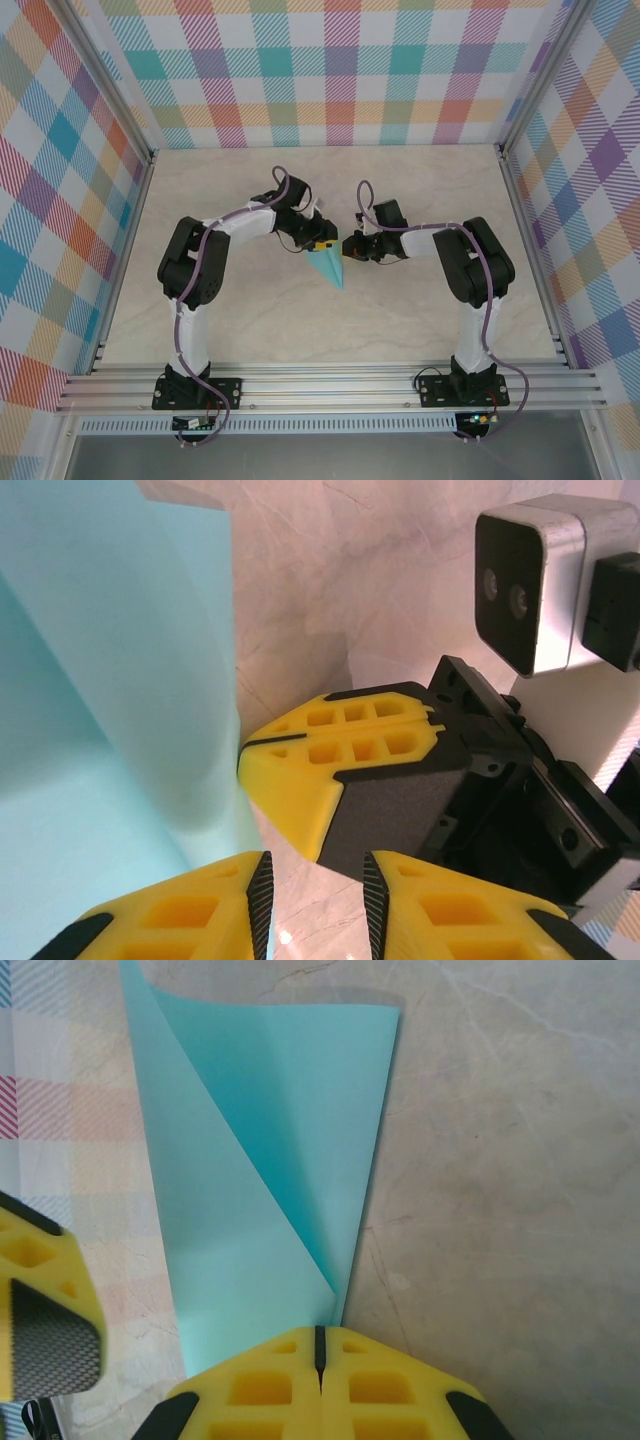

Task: Fold a paper plane with a square sheet of paper (fold left side to right side)
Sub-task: Fourth fold the wing at the center of the table.

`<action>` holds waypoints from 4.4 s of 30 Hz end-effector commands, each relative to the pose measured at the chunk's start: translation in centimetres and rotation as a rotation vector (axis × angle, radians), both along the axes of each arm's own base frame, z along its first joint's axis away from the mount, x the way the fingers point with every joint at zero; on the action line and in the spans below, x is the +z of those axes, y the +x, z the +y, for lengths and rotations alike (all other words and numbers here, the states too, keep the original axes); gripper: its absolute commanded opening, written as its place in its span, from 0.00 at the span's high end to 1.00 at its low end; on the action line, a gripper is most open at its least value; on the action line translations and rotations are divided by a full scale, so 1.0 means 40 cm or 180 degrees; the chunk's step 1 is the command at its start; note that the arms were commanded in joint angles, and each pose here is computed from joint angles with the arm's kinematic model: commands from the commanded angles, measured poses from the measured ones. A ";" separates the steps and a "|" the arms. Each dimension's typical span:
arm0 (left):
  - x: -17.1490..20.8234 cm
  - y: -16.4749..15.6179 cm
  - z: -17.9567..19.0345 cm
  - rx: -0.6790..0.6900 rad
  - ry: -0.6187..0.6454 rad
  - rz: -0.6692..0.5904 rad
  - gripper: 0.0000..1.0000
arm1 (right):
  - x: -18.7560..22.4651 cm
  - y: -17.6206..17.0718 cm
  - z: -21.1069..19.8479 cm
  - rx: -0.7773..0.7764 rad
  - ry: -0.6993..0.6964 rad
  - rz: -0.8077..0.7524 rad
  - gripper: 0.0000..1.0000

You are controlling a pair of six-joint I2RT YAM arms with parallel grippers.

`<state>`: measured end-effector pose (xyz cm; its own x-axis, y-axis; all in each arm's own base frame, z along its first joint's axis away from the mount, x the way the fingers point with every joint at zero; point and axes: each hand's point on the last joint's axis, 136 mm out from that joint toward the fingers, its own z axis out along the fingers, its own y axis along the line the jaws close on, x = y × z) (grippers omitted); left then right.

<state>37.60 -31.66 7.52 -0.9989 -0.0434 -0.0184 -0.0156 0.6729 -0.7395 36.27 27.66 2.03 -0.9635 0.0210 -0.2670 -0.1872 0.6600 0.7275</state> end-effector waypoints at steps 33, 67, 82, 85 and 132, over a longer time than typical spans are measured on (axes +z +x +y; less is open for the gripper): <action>-0.225 -0.049 0.059 0.0155 0.0571 0.0461 0.70 | 0.061 0.021 -0.008 0.0034 -0.0076 -0.0066 0.95; -0.219 -0.050 0.068 0.0168 0.0655 0.0430 0.71 | 0.030 -0.209 0.072 0.0753 -0.0406 0.0144 0.80; -0.220 -0.048 0.069 0.0173 0.0667 0.0434 0.71 | -0.017 -0.244 0.044 0.0830 -0.0591 0.0332 0.80; -0.220 -0.047 0.070 0.0174 0.0671 0.0432 0.71 | -0.030 -0.255 0.037 0.0860 -0.0633 0.0395 0.80; -0.177 -0.006 0.085 0.0220 0.0679 0.0318 0.70 | -0.072 -0.219 0.004 0.0698 -0.0714 0.0382 1.00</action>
